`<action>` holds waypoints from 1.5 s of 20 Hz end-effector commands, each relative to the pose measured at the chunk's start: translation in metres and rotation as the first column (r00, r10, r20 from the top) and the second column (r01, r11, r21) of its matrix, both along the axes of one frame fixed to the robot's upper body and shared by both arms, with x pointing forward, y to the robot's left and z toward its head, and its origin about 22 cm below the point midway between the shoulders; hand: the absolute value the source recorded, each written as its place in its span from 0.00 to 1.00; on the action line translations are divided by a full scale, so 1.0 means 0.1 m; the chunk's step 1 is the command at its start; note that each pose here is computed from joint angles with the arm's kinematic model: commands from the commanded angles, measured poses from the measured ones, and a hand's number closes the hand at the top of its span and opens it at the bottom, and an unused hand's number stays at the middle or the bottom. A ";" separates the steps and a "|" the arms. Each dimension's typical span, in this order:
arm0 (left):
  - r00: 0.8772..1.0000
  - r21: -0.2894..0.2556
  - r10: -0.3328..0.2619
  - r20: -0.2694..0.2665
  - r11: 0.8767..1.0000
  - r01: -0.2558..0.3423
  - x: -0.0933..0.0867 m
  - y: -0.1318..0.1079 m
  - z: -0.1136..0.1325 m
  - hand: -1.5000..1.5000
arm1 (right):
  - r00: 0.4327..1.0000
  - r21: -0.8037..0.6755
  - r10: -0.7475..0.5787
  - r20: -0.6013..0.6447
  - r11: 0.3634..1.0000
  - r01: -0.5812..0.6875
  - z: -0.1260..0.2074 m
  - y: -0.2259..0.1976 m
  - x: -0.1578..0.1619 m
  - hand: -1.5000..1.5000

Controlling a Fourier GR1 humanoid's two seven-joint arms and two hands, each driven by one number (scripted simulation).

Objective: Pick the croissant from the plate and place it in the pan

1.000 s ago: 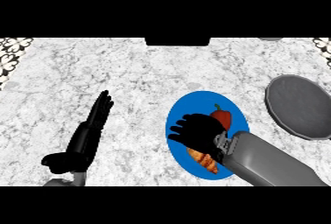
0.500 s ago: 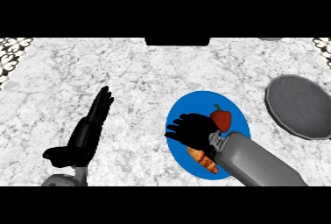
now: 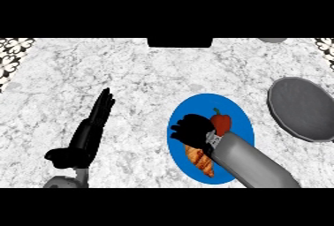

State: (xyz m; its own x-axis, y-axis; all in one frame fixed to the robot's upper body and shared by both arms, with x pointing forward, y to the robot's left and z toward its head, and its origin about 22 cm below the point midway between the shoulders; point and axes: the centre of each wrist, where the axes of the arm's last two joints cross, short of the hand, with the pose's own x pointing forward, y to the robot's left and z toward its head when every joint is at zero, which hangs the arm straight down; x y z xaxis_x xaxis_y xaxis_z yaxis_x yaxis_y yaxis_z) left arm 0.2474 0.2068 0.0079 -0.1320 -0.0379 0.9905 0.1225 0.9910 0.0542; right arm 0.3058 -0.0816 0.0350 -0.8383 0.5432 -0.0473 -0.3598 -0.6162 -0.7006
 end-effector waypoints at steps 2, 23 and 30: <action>1.000 -0.026 0.001 -0.002 1.000 -0.001 -0.02 -0.17 -0.05 0.50 | 0.997 -0.052 0.083 -0.003 0.995 -0.084 -0.18 -0.07 0.07 1.00; 0.990 -0.003 0.135 -0.045 0.991 -0.136 -0.19 0.24 -0.08 0.50 | 0.835 0.610 -0.544 0.084 0.690 0.388 0.04 -0.93 -0.18 1.00; 0.994 0.006 0.107 -0.028 0.994 -0.107 -0.23 0.20 -0.02 0.50 | 0.679 0.865 -0.727 0.101 0.401 0.301 0.57 -1.29 -0.81 1.00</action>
